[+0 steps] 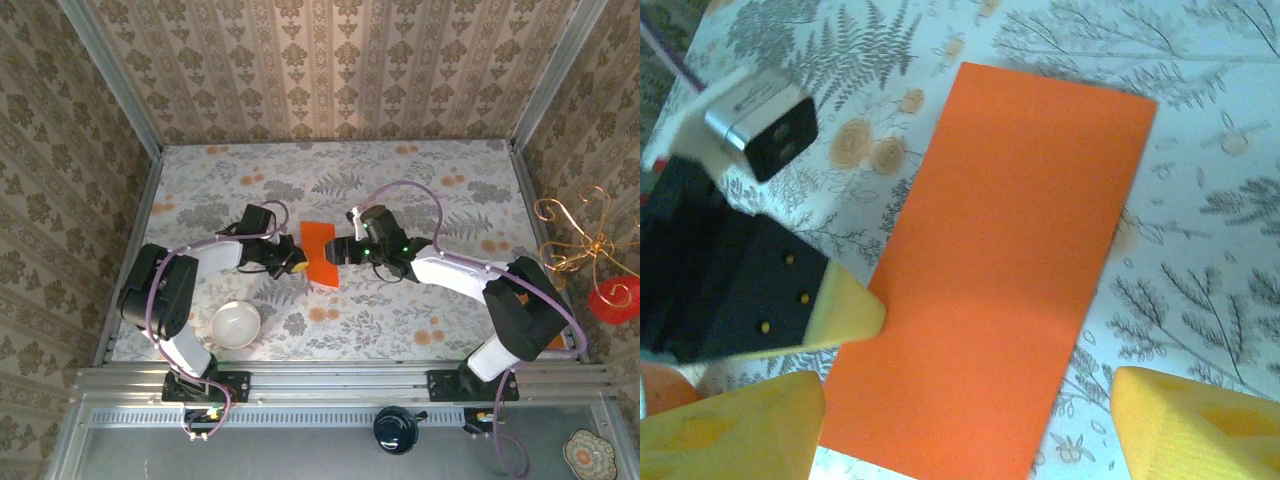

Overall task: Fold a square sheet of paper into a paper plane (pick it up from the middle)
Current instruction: Third fold the triangle at the center of the table.

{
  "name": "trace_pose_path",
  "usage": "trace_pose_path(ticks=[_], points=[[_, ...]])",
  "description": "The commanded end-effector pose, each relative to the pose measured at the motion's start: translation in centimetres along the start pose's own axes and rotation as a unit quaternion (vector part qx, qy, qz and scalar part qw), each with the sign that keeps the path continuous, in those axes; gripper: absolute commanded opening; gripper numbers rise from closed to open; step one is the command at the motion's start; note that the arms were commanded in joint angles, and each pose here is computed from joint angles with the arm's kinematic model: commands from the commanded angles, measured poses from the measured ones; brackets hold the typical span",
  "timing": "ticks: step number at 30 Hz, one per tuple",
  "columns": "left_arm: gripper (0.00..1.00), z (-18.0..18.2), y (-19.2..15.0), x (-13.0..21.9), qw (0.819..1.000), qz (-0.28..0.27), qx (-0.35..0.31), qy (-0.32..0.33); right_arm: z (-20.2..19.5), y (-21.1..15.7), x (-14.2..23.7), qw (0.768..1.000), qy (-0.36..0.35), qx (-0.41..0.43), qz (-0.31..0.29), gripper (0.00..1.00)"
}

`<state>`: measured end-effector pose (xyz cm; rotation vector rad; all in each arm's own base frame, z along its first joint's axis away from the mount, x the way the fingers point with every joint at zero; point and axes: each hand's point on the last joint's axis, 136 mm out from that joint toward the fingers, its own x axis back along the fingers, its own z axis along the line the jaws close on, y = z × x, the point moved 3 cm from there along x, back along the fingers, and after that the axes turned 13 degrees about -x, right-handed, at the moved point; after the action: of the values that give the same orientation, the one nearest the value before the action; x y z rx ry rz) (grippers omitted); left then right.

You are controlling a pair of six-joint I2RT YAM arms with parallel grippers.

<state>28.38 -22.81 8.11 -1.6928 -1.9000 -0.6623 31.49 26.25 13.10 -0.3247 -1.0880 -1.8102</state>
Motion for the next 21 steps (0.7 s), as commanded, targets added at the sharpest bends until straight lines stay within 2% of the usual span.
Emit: trace_pose_path(ticks=[1,4,7,10,16,21], points=[[0.03,-1.5,0.9,1.4,1.000,-0.006,-0.001,-0.015,1.3,-1.2,0.0,0.990,0.013,0.138,-0.027,0.78],[0.02,-1.3,1.1,1.7,1.000,-0.004,0.005,-0.010,2.4,-2.6,0.1,0.977,0.035,0.207,-0.046,0.79],[0.02,-1.5,1.2,1.7,1.000,-0.001,0.006,-0.013,3.6,-4.8,-0.6,0.960,0.053,0.274,-0.035,0.79],[0.02,-1.5,1.3,1.7,1.000,0.003,0.004,-0.010,3.8,-7.0,-2.0,0.940,0.024,0.337,-0.036,0.79],[0.03,-1.6,1.2,1.8,1.000,0.006,0.006,-0.009,2.5,-7.1,-4.9,0.925,-0.049,0.373,-0.052,0.65],[0.02,-1.5,1.1,1.8,1.000,0.006,0.006,-0.006,2.3,-5.7,-5.4,0.916,-0.077,0.384,-0.093,0.63]])
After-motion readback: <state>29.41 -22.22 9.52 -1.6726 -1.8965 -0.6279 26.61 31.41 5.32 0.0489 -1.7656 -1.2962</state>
